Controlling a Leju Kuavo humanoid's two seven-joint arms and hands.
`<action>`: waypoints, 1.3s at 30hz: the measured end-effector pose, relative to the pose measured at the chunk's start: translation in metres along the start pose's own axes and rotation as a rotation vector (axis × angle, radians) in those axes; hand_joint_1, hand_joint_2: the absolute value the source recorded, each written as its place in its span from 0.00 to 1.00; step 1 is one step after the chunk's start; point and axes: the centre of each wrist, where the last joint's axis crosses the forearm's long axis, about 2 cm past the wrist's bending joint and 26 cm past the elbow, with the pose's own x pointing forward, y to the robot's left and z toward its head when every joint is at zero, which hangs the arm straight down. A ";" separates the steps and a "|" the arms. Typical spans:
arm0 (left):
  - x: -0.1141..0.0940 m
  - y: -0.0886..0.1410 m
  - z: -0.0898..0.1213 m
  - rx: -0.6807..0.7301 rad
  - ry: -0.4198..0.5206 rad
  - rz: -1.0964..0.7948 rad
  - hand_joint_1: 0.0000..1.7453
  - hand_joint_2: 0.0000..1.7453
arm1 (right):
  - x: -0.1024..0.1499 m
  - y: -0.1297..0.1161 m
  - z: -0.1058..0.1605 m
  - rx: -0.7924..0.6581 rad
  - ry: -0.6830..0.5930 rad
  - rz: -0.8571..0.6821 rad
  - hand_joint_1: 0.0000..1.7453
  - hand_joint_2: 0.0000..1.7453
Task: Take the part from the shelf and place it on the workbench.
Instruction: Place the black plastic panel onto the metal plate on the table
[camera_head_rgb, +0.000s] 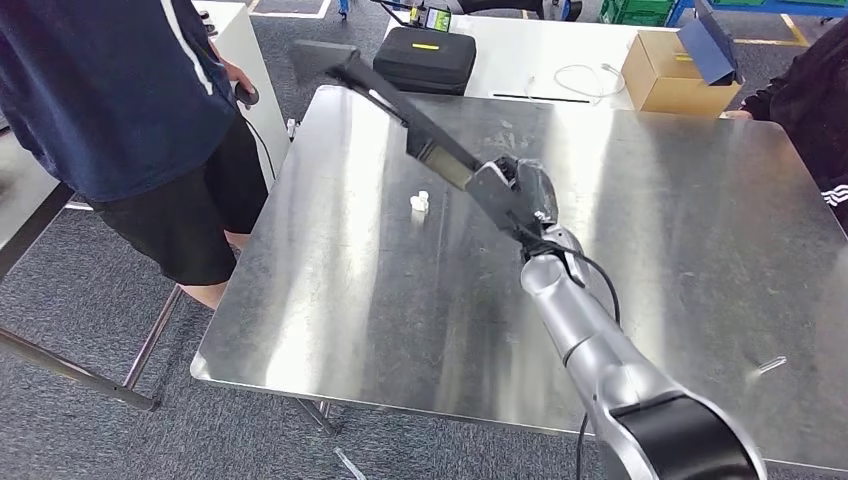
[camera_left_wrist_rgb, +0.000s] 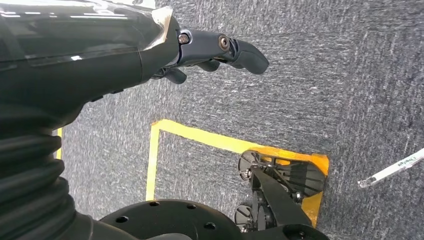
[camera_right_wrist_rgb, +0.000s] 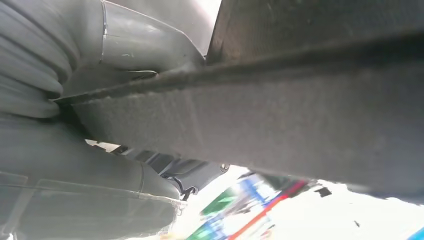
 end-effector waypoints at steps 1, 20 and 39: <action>0.000 0.000 0.000 -0.001 -0.004 -0.006 0.00 1.00 | -0.001 -0.008 -0.006 -0.015 0.038 0.025 1.00 1.00; 0.002 0.002 -0.001 -0.038 -0.036 -0.068 0.00 1.00 | -0.080 -0.114 -0.019 -0.216 0.372 0.250 0.00 0.00; 0.006 0.005 -0.003 -0.026 -0.036 -0.109 0.00 0.00 | -0.094 -0.121 -0.013 -0.158 0.320 0.275 0.00 0.00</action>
